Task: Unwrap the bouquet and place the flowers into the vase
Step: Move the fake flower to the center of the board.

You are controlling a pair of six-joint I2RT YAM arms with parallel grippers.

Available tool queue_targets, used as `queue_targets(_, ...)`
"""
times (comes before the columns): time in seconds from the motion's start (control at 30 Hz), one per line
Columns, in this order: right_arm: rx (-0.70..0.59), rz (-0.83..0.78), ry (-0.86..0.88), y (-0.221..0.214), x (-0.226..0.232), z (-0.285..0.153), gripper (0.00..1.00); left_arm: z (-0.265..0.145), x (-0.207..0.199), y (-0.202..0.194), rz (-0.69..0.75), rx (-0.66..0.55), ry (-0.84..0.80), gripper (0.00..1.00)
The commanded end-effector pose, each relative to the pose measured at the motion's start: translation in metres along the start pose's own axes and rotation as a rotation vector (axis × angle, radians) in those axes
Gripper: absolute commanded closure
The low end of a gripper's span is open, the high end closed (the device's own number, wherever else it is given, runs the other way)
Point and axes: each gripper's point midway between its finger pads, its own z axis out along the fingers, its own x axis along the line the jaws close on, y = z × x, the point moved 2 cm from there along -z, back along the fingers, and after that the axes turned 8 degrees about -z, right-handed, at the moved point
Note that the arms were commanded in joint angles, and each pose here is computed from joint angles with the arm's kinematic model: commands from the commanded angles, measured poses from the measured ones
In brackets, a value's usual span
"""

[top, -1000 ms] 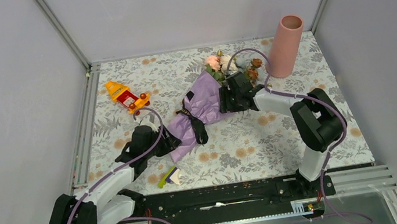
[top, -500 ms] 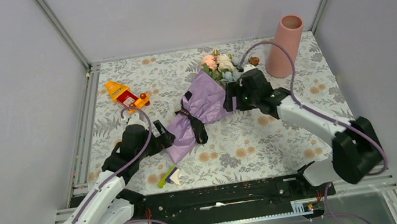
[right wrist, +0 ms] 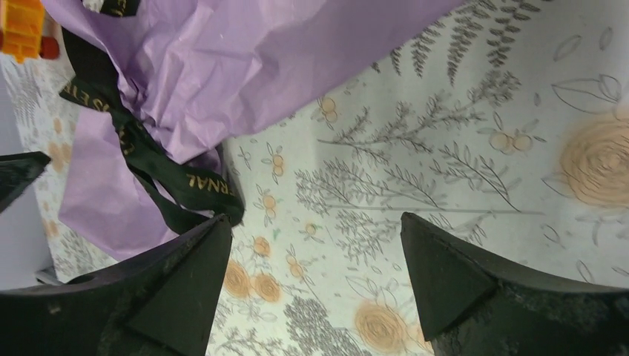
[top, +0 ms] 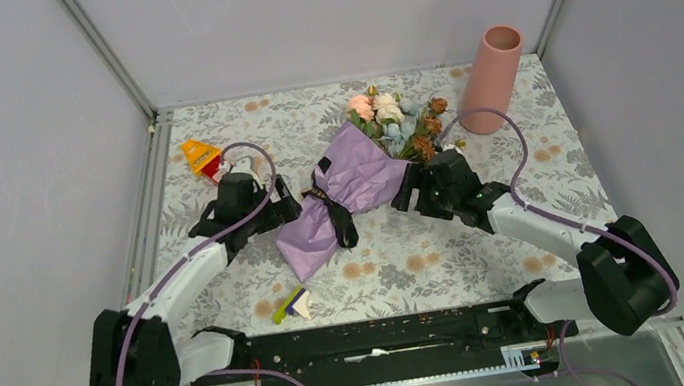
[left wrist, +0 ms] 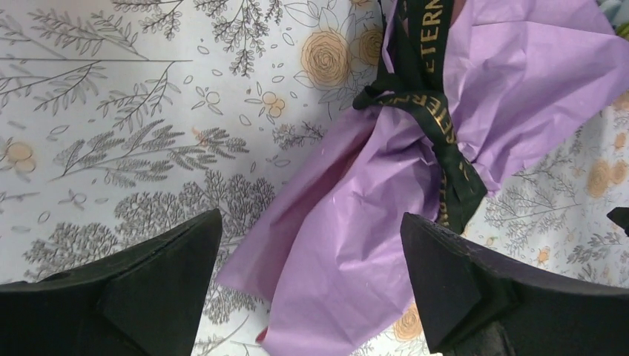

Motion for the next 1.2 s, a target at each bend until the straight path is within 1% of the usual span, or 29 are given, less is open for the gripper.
queue_targets(0.0, -0.082, 0.081, 0.047, 0.025, 0.017, 0.017, 0.1, 0.015, -0.024, 0.03, 0.041, -0.056, -0.082, 0.02)
queue_targets(0.07, -0.08, 0.09, 0.047, 0.027, 0.018, 0.025, 0.1, 0.021, -0.019, 0.026, 0.032, -0.058, -0.069, 0.02)
queue_targets(0.2, -0.066, 0.093, 0.038, 0.032, 0.02, 0.04, 0.12, 0.03, -0.024, 0.01, 0.002, -0.013, -0.15, 0.02)
queue_targets(0.23, -0.065, 0.091, 0.036, 0.033, 0.021, 0.043, 0.12, 0.032, -0.024, 0.003, -0.007, 0.011, -0.16, 0.02)
queue_targets(0.33, -0.065, 0.081, 0.031, 0.039, 0.022, 0.053, 0.12, 0.034, -0.025, -0.006, -0.018, 0.03, -0.188, 0.01)
queue_targets(0.4, -0.064, 0.073, 0.025, 0.045, 0.022, 0.06, 0.12, 0.035, -0.02, -0.014, -0.005, 0.037, -0.163, 0.02)
queue_targets(0.5, -0.054, 0.062, 0.015, 0.05, 0.02, 0.071, 0.16, 0.037, -0.011, -0.024, 0.009, 0.047, -0.103, 0.02)
queue_targets(0.63, -0.044, 0.061, 0.002, 0.054, 0.015, 0.082, 0.2, 0.036, -0.01, -0.04, 0.006, 0.079, -0.105, 0.02)
queue_targets(0.9, -0.019, 0.01, 0.013, 0.065, 0.018, 0.099, 0.25, 0.022, -0.042, -0.066, 0.004, 0.141, -0.236, 0.02)
queue_targets(1.17, 0.027, -0.121, 0.034, 0.079, 0.028, 0.114, 0.31, 0.018, -0.078, -0.091, 0.007, 0.191, -0.32, 0.02)
